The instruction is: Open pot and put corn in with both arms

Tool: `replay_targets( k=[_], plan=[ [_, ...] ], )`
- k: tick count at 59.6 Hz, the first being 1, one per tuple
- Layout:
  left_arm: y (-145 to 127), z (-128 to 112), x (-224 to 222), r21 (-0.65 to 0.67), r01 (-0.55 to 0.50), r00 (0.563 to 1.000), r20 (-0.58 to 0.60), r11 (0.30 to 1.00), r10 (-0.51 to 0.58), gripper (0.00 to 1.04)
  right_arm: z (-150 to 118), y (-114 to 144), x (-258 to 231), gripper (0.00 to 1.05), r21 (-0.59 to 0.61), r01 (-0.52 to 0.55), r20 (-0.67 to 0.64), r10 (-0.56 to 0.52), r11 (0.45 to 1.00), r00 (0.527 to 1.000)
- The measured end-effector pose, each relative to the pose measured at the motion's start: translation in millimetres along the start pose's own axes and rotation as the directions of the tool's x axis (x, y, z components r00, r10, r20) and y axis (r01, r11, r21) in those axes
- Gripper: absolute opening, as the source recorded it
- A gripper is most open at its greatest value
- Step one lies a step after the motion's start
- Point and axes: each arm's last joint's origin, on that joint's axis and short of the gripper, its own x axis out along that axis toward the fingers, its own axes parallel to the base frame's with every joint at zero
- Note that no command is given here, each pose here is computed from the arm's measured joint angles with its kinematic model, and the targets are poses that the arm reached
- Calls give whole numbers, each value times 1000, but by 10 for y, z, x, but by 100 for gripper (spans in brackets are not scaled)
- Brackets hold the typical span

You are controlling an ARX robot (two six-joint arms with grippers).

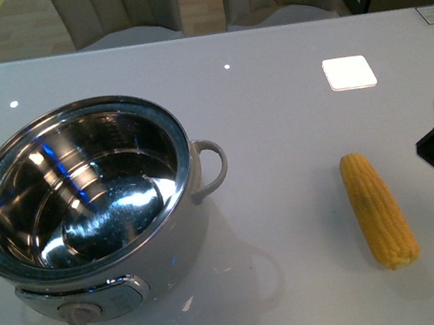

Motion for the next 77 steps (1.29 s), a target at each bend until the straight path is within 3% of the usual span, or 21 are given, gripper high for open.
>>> replay_targets(
  k=[17, 35, 58, 66, 77],
  plan=[
    [0, 0, 0, 0, 0, 1000, 0, 1000, 0, 98, -17, 110, 714, 96, -92, 13, -113, -23, 996, 993],
    [0, 0, 0, 0, 0, 1000, 0, 1000, 0, 98, -202, 49, 1134, 96, -71, 0, -254, -18, 997, 967],
    [0, 0, 0, 0, 0, 1000, 0, 1000, 0, 98, -250, 67, 1131, 41, -66, -17, -267, -2, 998, 964],
    [0, 0, 0, 0, 0, 1000, 0, 1000, 0, 98, -226, 88, 984, 32, -83, -32, -228, 13, 996, 974],
    [0, 0, 0, 0, 0, 1000, 0, 1000, 0, 98, -25, 206, 599, 26, -76, -160, -141, 148, 984, 979]
  ],
)
